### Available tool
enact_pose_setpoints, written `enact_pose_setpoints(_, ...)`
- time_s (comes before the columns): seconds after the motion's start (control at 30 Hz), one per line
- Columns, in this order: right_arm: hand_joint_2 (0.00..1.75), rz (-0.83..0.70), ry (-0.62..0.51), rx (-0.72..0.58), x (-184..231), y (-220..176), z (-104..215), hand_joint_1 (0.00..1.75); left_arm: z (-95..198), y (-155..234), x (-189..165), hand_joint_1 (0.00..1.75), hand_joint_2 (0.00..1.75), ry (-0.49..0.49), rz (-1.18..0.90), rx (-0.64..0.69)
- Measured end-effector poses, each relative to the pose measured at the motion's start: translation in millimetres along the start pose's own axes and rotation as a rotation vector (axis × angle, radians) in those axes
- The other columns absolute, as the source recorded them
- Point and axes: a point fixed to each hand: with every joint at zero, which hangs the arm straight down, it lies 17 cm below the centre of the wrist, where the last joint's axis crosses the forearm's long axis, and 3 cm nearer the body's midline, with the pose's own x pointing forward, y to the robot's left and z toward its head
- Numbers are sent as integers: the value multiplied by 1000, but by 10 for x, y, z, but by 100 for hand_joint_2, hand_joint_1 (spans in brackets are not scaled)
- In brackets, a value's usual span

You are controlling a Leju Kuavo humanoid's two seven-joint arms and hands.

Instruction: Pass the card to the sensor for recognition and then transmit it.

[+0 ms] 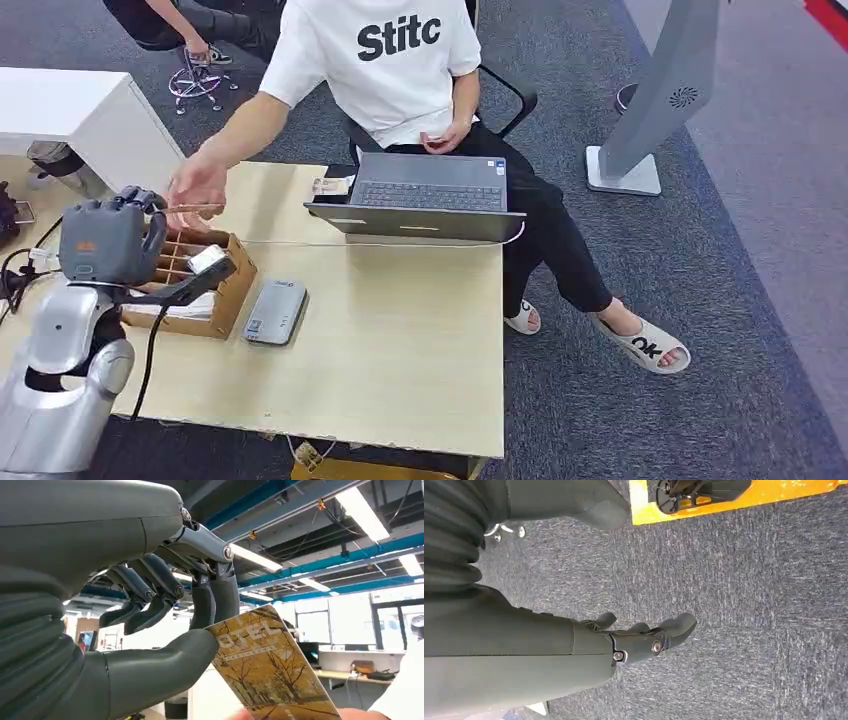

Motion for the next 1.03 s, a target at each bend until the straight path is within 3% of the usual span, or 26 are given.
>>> enact_pose_setpoints(0.5, 175, -2, -1, -1, 3, -4, -1, 0, 35, -39, 207, 175, 175, -22, 51, 4)
enact_pose_setpoints(0.53, 175, -3, 0, -1, 1, -5, -1, 0, 36, -38, 213, 0, 175, -21, 54, 5)
enact_pose_setpoints(0.83, 175, -9, 10, -2, -16, -8, -2, 0, 116, 102, 287, 0, 175, -32, 113, 95)
enact_pose_setpoints(1.03, 175, -34, 17, -10, -53, -22, 2, 0, 546, 371, 233, 0, 175, -42, 284, 194)
